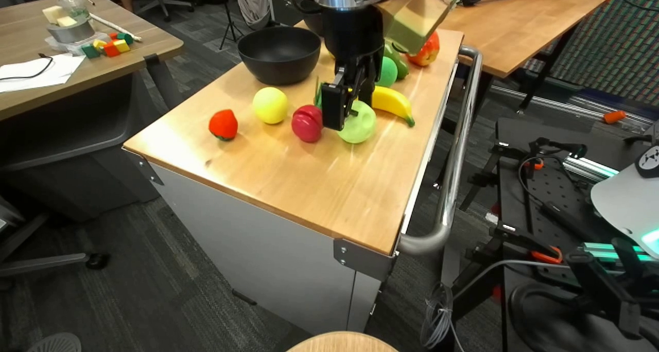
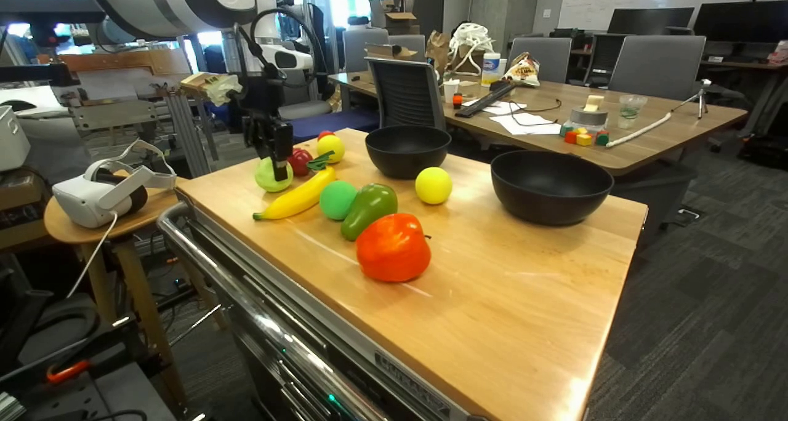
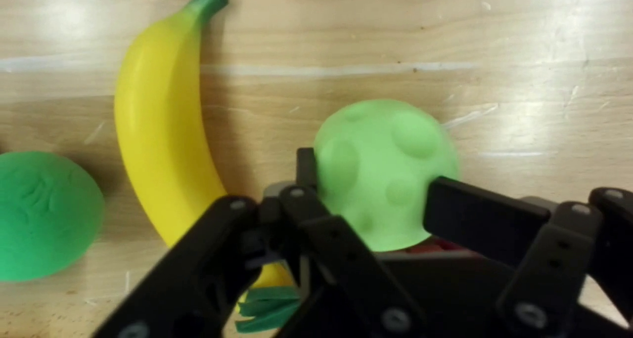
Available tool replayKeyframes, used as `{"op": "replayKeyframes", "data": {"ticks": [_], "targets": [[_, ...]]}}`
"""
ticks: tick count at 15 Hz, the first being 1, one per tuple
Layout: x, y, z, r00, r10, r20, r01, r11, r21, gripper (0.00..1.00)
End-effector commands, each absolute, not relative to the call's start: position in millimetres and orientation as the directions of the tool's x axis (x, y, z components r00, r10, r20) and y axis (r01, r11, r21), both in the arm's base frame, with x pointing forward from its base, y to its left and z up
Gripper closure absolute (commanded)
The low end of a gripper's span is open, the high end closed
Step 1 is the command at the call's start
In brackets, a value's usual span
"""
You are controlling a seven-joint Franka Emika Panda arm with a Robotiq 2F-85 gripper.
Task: Place the fruits and vegetables inside the two black bowls
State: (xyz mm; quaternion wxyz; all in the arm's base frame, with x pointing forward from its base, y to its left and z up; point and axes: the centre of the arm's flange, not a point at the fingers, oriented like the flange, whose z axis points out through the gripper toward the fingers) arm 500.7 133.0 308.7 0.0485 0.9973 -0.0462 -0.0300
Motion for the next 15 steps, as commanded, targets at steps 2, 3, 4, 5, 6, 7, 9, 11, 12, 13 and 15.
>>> {"op": "replayKeyframes", "data": {"ticks": [2, 3, 4, 5, 6, 7, 9, 11, 12, 13, 15], "targets": [[513, 134, 301, 0.993, -0.099, -0.071, -0.092, -0.991, 0.098, 0.56], [514, 133, 306, 0.992, -0.103, -0.066, -0.097, -0.992, 0.085, 0.62], [513, 131, 310, 0.992, -0.108, -0.061, -0.102, -0.991, 0.083, 0.67], [512, 128, 315, 0.992, -0.112, -0.062, -0.108, -0.991, 0.074, 0.48], [511, 127, 319, 0.991, -0.115, -0.062, -0.111, -0.992, 0.064, 0.33], [509, 125, 325, 0.991, -0.118, -0.059, -0.115, -0.992, 0.051, 0.32], [507, 122, 337, 0.991, -0.123, -0.048, -0.122, -0.992, 0.028, 0.18], [505, 122, 346, 0.992, -0.121, -0.044, -0.121, -0.993, 0.006, 0.03], [505, 123, 350, 0.992, -0.117, -0.043, -0.118, -0.993, -0.007, 0.0], [505, 124, 353, 0.993, -0.113, -0.039, -0.114, -0.993, -0.02, 0.0], [507, 126, 351, 0.993, -0.109, -0.04, -0.11, -0.993, -0.038, 0.0]]}}
